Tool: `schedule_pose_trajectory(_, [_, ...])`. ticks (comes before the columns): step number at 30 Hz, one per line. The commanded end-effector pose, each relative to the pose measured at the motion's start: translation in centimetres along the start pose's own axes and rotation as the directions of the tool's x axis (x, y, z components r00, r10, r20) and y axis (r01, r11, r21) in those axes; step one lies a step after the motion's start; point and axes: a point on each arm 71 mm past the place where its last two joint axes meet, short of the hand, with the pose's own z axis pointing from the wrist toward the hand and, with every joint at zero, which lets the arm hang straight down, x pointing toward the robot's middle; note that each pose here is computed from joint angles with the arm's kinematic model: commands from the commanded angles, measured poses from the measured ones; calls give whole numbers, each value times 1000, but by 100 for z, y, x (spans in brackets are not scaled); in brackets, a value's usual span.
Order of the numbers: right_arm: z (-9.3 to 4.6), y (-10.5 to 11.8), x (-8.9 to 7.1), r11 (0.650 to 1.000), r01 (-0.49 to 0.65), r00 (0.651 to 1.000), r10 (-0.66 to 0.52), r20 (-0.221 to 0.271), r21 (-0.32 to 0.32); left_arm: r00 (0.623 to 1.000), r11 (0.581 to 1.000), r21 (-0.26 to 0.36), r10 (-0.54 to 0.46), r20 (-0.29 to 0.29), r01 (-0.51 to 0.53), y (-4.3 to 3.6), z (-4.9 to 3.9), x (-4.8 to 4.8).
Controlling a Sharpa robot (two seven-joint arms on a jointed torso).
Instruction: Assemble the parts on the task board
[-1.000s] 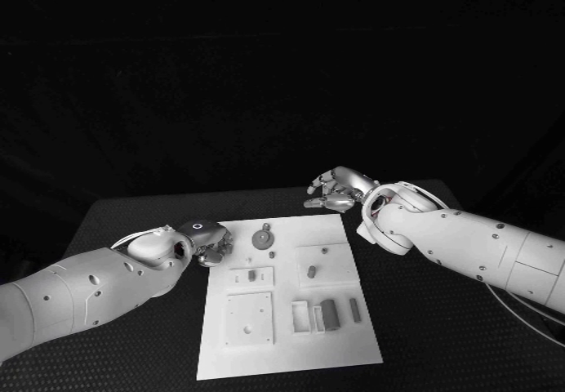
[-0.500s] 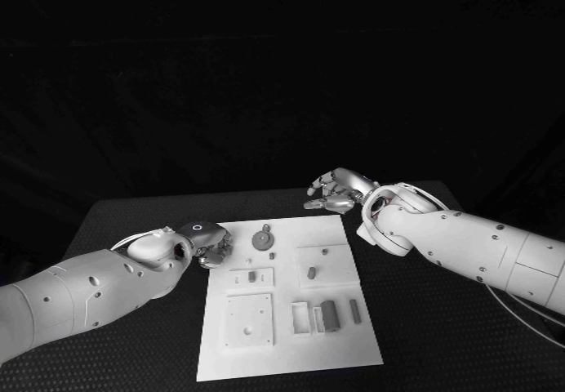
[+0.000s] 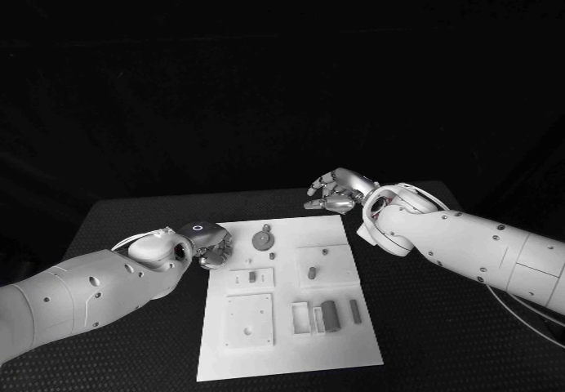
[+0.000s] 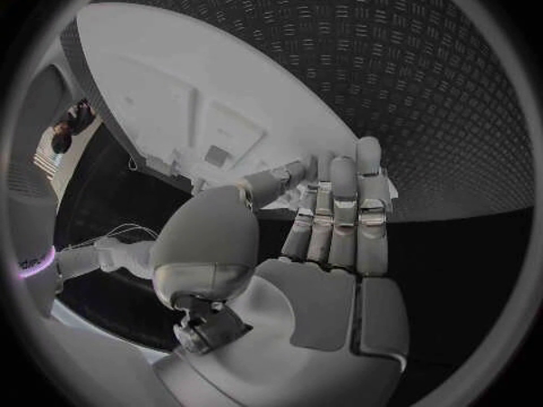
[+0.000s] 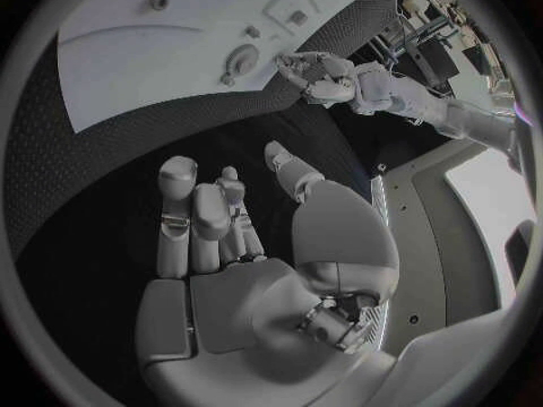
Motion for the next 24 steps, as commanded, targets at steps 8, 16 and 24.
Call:
schedule_pose_trajectory(8, [-2, 7, 9, 1000, 1, 1000, -1, -11, -9, 1000, 1000, -11, -1, -13, 1, -8, 0, 30])
schedule_pose_trajectory(16, [-3, 3, 7, 1000, 1, 1000, -1, -12, -7, 1000, 1000, -16, -1, -8, 0, 0, -2, 27])
schedule_pose_trajectory(24, [-3, -1, 6, 1000, 2, 1000, -2, -12, -6, 1000, 1000, -22, 0, 1, 0, 10, -4, 20])
